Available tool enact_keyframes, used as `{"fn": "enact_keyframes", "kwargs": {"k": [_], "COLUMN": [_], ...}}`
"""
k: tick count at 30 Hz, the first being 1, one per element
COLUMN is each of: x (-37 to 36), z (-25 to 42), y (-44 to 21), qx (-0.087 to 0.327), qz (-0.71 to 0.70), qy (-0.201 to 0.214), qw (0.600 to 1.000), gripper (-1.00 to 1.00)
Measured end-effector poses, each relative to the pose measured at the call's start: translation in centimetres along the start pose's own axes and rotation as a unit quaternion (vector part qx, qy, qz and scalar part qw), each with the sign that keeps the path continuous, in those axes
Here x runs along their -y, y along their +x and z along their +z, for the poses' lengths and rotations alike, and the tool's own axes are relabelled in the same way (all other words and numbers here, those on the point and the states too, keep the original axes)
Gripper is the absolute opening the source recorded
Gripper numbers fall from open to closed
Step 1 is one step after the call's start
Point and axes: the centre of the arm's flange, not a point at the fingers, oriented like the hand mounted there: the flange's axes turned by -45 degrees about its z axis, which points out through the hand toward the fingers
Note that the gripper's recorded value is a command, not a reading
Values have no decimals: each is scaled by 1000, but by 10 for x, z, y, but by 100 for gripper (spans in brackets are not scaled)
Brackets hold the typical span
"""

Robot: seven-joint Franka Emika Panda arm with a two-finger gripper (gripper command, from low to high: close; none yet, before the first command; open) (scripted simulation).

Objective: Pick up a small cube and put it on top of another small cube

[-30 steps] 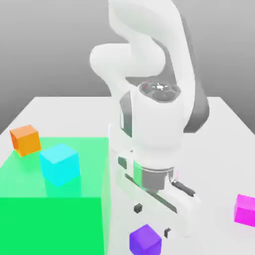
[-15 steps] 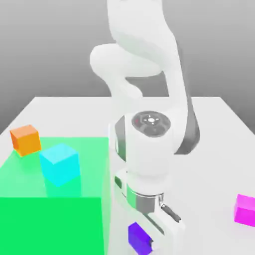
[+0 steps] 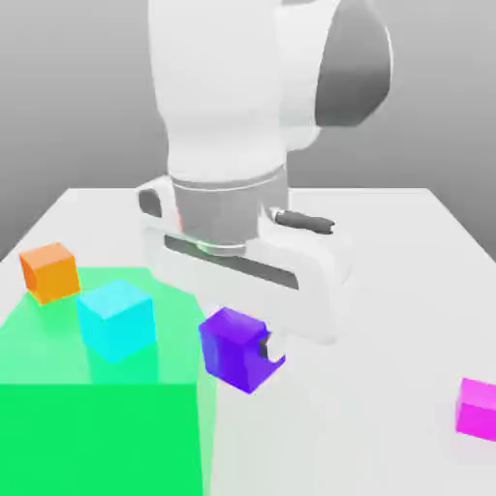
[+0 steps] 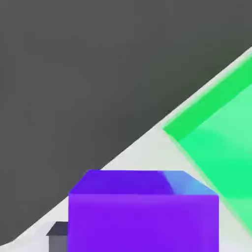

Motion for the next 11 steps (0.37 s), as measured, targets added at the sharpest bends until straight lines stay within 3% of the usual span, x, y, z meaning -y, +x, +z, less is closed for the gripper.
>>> {"fn": "enact_keyframes", "kwargs": {"k": [4, 7, 8, 11], "x": [-62, -76, -78, -78], "z": [-54, -21, -9, -9], "y": [14, 17, 17, 17], "qx": [-9, -10, -10, -10], "qz": [5, 10, 11, 11], "qy": [-24, -29, -30, -30], "qw": [1000, 999, 999, 999], "gripper": [-100, -100, 100, 100]}}
